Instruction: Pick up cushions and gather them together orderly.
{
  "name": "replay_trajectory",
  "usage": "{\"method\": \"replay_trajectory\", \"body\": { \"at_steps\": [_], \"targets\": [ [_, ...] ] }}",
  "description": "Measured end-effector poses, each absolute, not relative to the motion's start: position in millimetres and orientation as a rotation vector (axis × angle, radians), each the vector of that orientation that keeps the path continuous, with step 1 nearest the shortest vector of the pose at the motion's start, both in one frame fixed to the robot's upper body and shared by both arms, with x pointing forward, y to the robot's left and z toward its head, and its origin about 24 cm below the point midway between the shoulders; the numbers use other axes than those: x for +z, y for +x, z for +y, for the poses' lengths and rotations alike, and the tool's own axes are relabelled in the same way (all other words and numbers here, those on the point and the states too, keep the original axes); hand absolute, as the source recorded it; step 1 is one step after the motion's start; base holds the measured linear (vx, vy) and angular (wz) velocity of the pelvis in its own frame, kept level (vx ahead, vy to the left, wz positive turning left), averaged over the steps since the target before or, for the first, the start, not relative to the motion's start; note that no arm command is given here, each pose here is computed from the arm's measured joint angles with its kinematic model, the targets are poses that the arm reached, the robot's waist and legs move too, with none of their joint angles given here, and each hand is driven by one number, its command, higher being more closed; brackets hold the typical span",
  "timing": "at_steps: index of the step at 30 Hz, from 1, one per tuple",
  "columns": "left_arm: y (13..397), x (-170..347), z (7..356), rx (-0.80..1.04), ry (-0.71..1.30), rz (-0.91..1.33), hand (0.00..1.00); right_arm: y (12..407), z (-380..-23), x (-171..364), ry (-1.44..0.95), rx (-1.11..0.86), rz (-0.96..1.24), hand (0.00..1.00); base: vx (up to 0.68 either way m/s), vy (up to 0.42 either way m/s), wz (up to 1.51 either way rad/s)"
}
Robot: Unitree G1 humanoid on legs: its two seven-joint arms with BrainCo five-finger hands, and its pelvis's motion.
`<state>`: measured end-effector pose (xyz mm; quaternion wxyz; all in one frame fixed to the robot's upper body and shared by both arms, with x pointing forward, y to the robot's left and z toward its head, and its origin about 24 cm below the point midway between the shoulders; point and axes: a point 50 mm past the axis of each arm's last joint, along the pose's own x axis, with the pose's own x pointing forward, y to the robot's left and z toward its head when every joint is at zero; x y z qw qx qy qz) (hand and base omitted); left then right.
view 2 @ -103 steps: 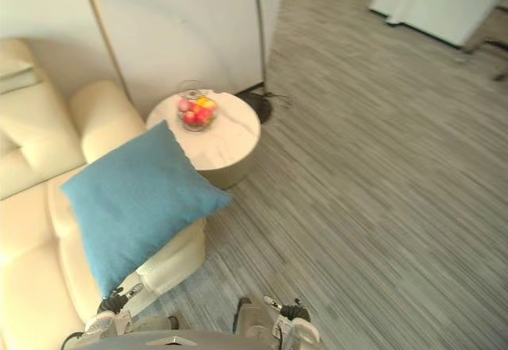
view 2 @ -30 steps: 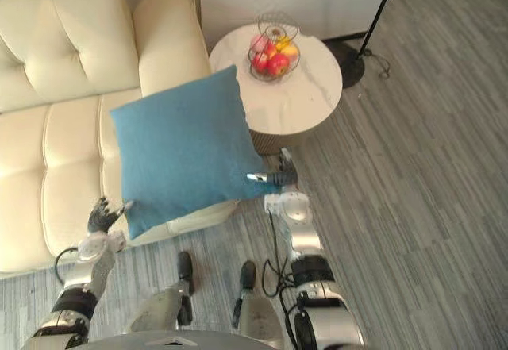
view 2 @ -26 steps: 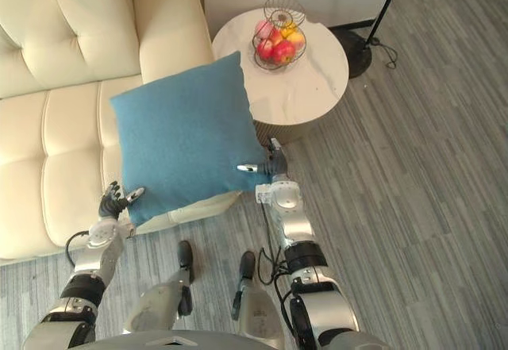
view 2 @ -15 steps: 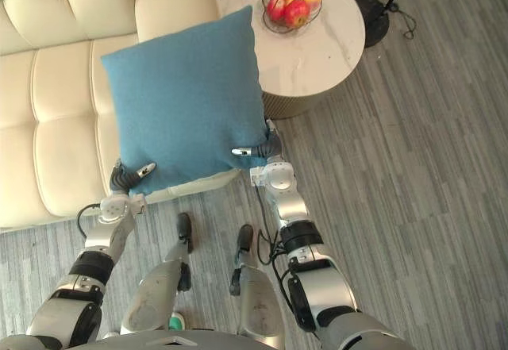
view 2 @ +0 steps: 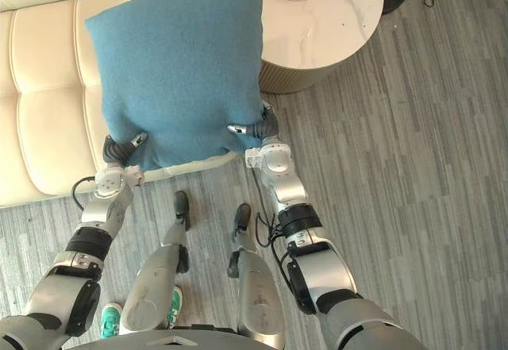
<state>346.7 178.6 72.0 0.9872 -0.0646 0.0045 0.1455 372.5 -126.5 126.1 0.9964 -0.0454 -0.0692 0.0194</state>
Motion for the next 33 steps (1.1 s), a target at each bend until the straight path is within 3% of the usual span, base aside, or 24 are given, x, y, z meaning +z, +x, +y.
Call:
{"method": "replay_trajectory", "body": {
  "at_steps": [18,33],
  "targets": [
    [329,86,171,0.267,-0.227,-0.103,1.0,353,-122,116,-0.015,0.078,-0.176,1.0,0.05,0.005,0.02],
    [244,51,166,0.286,-0.269,-0.052,1.0,277,-127,63,0.051,0.109,-0.083,1.0,0.06,0.002,-0.03]
  ]
}}
